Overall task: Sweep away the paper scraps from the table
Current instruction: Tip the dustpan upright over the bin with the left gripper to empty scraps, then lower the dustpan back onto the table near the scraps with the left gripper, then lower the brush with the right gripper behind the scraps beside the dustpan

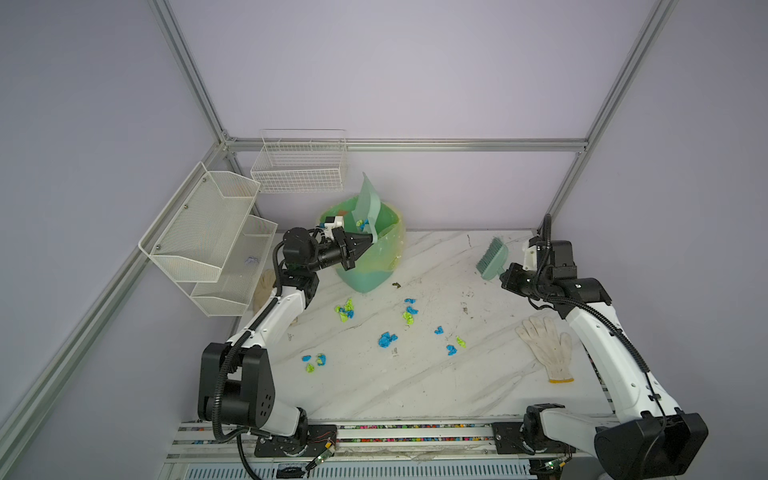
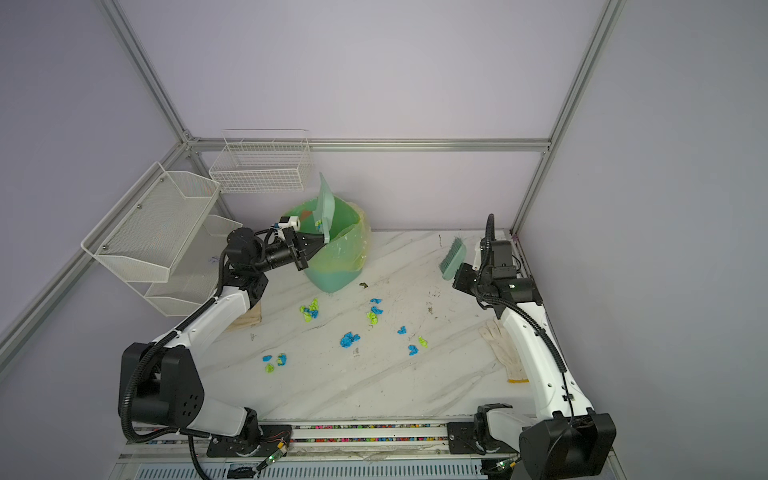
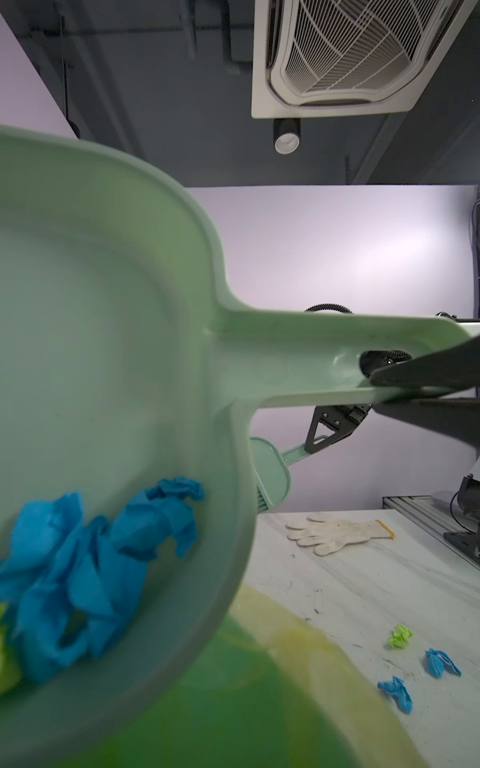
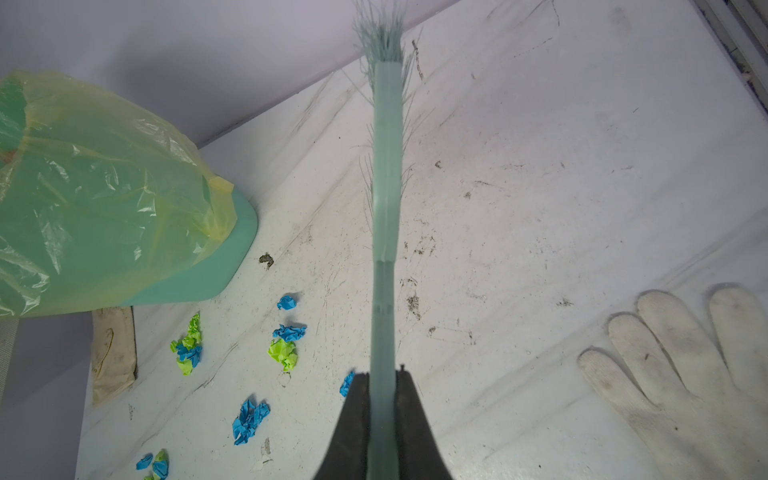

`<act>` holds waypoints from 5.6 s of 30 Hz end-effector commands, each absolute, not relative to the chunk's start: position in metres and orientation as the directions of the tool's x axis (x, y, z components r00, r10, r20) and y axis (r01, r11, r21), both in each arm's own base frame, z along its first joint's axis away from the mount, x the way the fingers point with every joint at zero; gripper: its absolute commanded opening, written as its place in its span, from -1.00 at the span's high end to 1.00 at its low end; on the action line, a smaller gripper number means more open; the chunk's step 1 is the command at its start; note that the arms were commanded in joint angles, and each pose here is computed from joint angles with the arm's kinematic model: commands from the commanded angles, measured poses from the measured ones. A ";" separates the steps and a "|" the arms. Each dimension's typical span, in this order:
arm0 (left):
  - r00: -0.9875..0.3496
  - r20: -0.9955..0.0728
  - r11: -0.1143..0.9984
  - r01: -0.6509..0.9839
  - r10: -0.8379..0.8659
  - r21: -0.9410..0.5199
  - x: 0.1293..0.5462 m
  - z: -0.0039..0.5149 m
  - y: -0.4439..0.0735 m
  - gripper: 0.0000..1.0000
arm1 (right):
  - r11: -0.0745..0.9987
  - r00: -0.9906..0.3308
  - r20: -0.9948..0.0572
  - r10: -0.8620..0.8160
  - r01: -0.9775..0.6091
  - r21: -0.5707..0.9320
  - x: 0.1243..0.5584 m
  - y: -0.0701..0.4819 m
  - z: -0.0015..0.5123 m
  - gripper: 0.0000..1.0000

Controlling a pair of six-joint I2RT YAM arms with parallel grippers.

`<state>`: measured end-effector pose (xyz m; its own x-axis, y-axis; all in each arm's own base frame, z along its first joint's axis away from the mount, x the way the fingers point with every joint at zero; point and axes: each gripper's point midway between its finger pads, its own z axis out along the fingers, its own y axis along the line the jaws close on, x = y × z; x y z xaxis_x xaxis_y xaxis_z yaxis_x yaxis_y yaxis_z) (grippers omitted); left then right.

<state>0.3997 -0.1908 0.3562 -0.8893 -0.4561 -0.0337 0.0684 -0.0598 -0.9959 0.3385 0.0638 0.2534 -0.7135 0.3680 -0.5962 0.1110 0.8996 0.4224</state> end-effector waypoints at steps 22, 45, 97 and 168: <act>-0.952 -0.006 -0.442 0.148 -0.307 -0.885 0.370 0.410 -0.203 1.00 | 0.881 -0.678 -0.614 0.403 0.106 0.461 0.349 0.066 0.270 1.00; -0.952 -0.071 -0.439 0.202 -0.296 -0.875 0.371 0.425 -0.209 1.00 | 0.881 -0.680 -0.612 0.403 0.109 0.460 0.352 0.066 0.271 1.00; -0.877 -0.471 0.739 0.251 -0.101 -0.625 0.262 0.327 -0.205 1.00 | 0.892 -0.757 -0.556 0.342 0.076 0.445 0.330 0.073 0.289 1.00; -0.954 -0.069 0.903 0.297 0.291 -0.309 0.160 0.106 -0.229 1.00 | 0.895 -0.992 -0.104 0.066 0.013 0.445 0.208 0.179 0.179 1.00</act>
